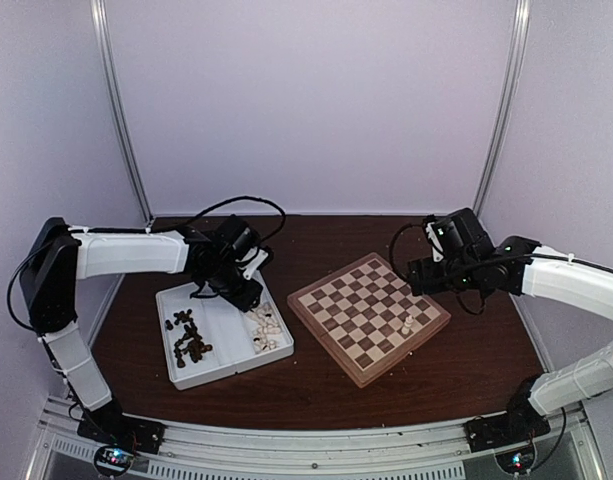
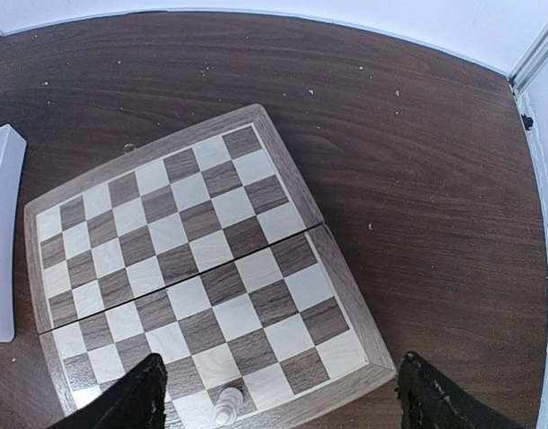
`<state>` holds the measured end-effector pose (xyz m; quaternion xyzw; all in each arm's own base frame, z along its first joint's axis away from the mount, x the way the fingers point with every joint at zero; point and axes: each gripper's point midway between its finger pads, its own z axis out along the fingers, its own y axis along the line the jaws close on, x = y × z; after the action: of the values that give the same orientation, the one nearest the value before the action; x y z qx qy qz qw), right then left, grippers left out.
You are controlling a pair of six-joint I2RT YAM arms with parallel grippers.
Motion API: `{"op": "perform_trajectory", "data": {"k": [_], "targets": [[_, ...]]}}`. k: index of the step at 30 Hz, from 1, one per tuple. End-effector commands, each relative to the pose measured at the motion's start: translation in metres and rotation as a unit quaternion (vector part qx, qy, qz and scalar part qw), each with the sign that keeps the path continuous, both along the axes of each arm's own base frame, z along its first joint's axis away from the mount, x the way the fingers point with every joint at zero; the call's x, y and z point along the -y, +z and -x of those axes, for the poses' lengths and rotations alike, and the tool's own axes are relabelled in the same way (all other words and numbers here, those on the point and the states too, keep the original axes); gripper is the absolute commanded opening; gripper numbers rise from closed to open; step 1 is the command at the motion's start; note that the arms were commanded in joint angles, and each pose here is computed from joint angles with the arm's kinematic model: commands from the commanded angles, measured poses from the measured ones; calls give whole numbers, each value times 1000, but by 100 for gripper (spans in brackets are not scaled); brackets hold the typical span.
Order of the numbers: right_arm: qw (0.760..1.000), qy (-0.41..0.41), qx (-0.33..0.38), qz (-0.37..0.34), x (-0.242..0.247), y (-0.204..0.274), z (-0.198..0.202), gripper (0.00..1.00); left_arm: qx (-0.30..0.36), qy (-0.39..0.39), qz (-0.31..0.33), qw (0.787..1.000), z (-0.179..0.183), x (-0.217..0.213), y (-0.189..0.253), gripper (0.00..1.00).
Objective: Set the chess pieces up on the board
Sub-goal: Pick up the chess piece from the storage box.
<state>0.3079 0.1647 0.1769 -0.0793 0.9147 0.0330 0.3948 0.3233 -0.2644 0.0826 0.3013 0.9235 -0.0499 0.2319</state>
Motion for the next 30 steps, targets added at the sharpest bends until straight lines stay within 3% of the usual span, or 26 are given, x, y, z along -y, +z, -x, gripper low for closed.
{"op": "perform_trajectory", "data": {"k": [1, 18, 26, 30], "targets": [[1000, -4, 8, -18, -1, 5, -1, 88, 4, -25, -54, 998, -14, 0, -10, 39], [1000, 5, -2, -13, -6, -3, -3, 88, -63, -33, -69, 995, -28, 5, -50, 36], [1000, 8, -5, -17, -9, -3, -4, 88, -89, -32, -77, 993, -24, 1, -65, 30], [1000, 10, -6, -20, -11, -3, -4, 88, -98, -33, -79, 992, -22, 1, -70, 20]]}}
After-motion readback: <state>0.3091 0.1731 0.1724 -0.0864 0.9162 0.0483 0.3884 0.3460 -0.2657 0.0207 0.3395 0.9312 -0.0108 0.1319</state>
